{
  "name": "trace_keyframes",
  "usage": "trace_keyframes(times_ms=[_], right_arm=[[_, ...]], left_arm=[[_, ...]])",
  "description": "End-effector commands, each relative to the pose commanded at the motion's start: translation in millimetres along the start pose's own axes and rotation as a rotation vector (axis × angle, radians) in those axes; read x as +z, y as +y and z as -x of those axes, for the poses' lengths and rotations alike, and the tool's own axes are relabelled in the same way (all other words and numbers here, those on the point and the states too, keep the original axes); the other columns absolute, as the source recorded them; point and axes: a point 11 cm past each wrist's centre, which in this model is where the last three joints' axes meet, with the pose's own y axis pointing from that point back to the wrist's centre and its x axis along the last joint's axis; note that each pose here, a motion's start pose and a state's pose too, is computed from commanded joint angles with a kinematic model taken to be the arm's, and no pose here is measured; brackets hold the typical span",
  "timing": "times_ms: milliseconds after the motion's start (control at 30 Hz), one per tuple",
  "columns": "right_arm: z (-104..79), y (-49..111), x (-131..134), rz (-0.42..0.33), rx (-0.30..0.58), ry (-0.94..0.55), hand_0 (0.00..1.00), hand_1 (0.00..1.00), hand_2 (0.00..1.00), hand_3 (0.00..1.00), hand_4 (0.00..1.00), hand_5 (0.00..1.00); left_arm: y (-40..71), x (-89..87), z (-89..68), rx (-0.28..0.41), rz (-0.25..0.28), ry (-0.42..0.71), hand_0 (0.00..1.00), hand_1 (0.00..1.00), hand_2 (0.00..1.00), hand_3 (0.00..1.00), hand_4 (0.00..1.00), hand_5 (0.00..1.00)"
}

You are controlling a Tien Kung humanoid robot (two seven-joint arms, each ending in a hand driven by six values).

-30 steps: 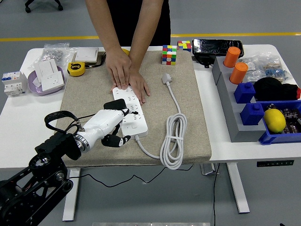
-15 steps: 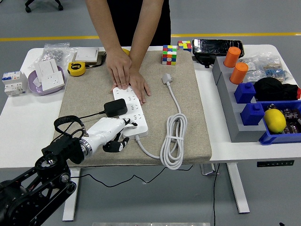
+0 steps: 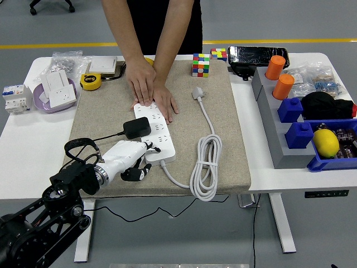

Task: Pick up the plug,place it near the board,insert it into the board,press the button

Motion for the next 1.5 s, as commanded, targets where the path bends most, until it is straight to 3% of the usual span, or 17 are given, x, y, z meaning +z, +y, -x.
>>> trace_keyframes(times_ms=[667,1167,1500], right_arm=[[-0.8,0.0,4,0.007,0.001,0.005,0.823,0.748,0.744,0.782,0.998,0.895],[-0.7,0.0,4,0.008,0.001,0.005,0.823,0.746,0.744,0.782,0.998,0.896],[-0.2,0.0,2,0.005,0.000,0.001,0.823,0.747,0.744,0.782,0.998,0.896]], left_arm=[[-1.5,-0.2,3.3,0.003,-0.004,0.007,0.147,0.045,0.141,0.782,0.486,0.002],[0.7,10.2,-4.3,0.025,0.025,0.012,0.147,0.045,0.140,0.779,0.489,0.002],[-4.1,1.9,-1.5,0.015,-0.001,0.005,0.147,0.045,0.141,0.778,0.487,0.002]])
